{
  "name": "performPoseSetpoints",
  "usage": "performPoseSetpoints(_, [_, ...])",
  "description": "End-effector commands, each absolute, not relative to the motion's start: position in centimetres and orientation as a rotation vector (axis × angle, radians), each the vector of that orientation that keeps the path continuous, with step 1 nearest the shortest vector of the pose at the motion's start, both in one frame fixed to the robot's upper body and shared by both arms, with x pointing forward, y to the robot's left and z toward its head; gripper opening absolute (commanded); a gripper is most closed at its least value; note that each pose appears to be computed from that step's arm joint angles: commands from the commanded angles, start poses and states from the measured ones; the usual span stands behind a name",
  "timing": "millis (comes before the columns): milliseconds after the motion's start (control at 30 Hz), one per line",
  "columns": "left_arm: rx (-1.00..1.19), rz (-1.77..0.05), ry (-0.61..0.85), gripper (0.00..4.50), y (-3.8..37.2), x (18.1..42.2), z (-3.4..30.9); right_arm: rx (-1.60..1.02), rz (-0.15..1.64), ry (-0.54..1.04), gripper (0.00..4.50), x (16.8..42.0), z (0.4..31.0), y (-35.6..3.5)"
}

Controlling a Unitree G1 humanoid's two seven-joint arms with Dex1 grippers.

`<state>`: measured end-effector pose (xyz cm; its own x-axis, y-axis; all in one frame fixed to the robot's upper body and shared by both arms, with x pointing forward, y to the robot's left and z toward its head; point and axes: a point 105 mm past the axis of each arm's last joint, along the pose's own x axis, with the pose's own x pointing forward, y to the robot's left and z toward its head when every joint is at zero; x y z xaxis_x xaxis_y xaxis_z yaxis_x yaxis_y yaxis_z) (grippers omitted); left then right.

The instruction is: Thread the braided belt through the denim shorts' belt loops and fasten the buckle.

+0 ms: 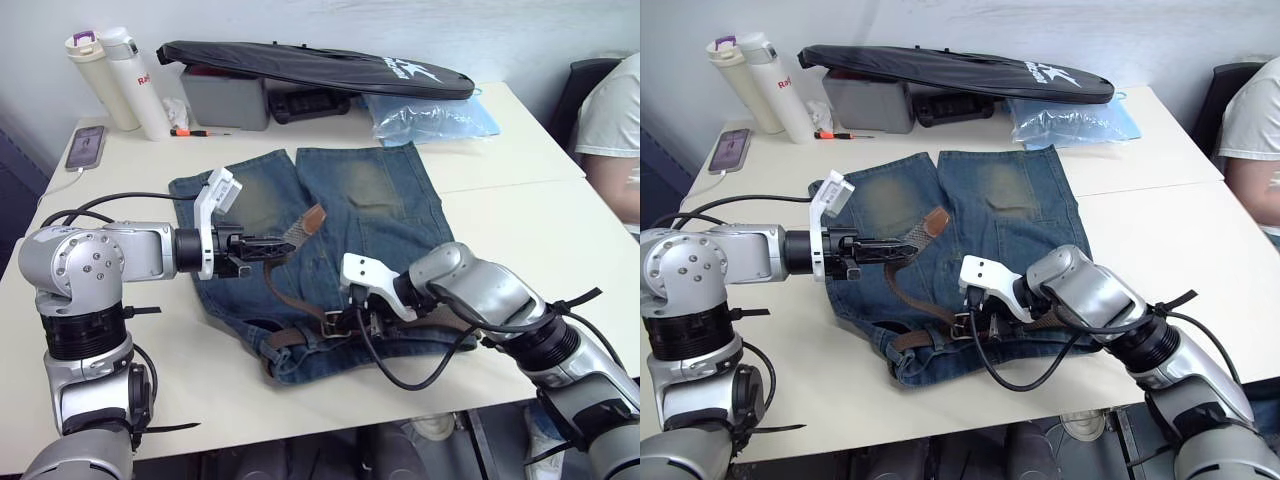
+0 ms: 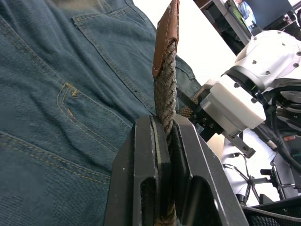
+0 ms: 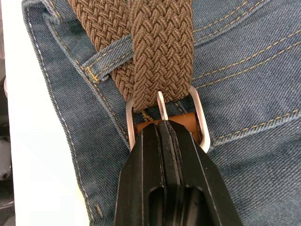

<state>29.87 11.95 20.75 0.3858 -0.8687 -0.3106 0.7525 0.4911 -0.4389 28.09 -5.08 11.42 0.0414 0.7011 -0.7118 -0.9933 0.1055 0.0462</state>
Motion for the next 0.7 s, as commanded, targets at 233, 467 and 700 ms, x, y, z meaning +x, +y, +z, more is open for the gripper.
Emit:
performPoseSetpoints(233, [-0.234, -1.095, 0.486, 0.0, 10.8, 30.0, 22.2, -0.546, 1.383, 0.653, 0.05, 28.8, 11.2, -4.3])
performPoseSetpoints(467, [-0.235, -1.097, 0.492, 0.0, 10.8, 29.8, 21.9, -0.517, 1.393, 0.594, 0.05, 28.7, 13.7, -4.3])
performPoseSetpoints(700, [-0.233, -1.092, 0.493, 0.0, 10.8, 29.9, 21.9, -0.517, 1.401, 0.602, 0.05, 28.6, 13.3, -3.9])
